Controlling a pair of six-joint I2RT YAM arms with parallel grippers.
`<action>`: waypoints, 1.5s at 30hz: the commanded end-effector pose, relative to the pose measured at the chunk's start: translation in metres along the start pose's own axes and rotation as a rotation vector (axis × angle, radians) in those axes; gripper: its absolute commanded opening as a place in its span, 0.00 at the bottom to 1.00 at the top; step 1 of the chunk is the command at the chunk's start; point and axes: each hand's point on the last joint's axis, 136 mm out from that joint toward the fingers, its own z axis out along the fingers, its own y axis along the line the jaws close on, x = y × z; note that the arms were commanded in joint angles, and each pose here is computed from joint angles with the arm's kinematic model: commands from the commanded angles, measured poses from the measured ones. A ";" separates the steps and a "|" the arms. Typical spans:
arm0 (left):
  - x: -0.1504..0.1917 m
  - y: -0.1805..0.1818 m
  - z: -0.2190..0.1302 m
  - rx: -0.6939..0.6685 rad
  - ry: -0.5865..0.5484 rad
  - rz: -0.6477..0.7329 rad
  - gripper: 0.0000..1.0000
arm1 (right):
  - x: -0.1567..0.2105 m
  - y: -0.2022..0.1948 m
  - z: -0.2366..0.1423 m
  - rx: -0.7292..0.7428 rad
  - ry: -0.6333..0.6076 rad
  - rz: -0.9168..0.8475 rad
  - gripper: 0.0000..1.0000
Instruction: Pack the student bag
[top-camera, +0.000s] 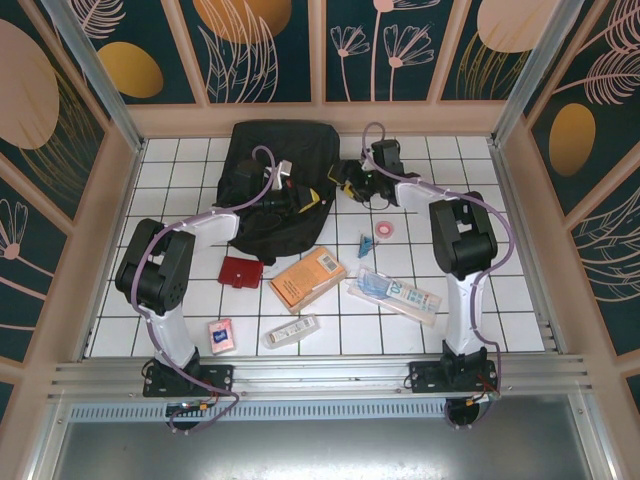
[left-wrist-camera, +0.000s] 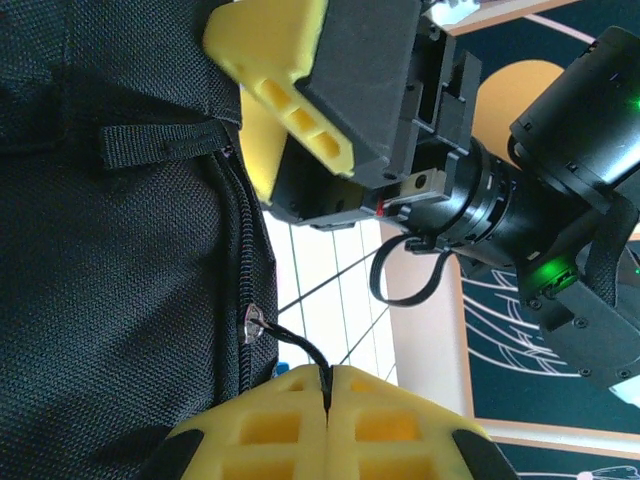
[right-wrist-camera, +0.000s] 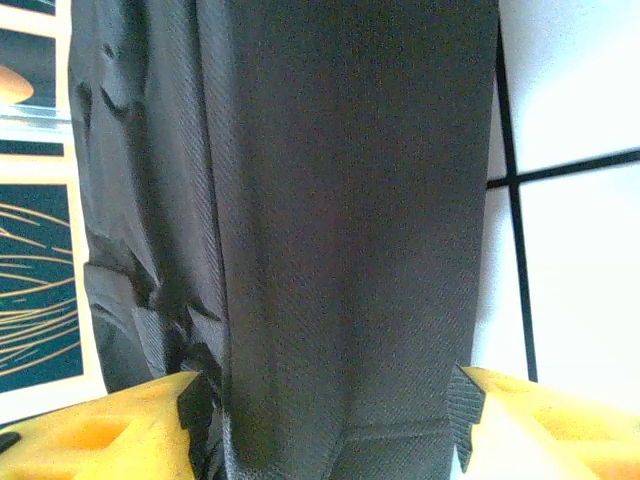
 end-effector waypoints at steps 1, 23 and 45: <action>-0.009 -0.024 -0.005 0.030 -0.019 0.070 0.00 | 0.020 0.005 0.007 -0.058 0.056 0.050 0.67; -0.003 -0.031 -0.034 -0.117 -0.040 0.122 0.00 | -0.036 0.008 -0.019 -0.094 -0.110 0.073 0.00; 0.015 0.005 -0.078 -0.274 -0.117 0.088 0.00 | -0.079 -0.017 -0.045 0.001 -0.128 -0.061 0.00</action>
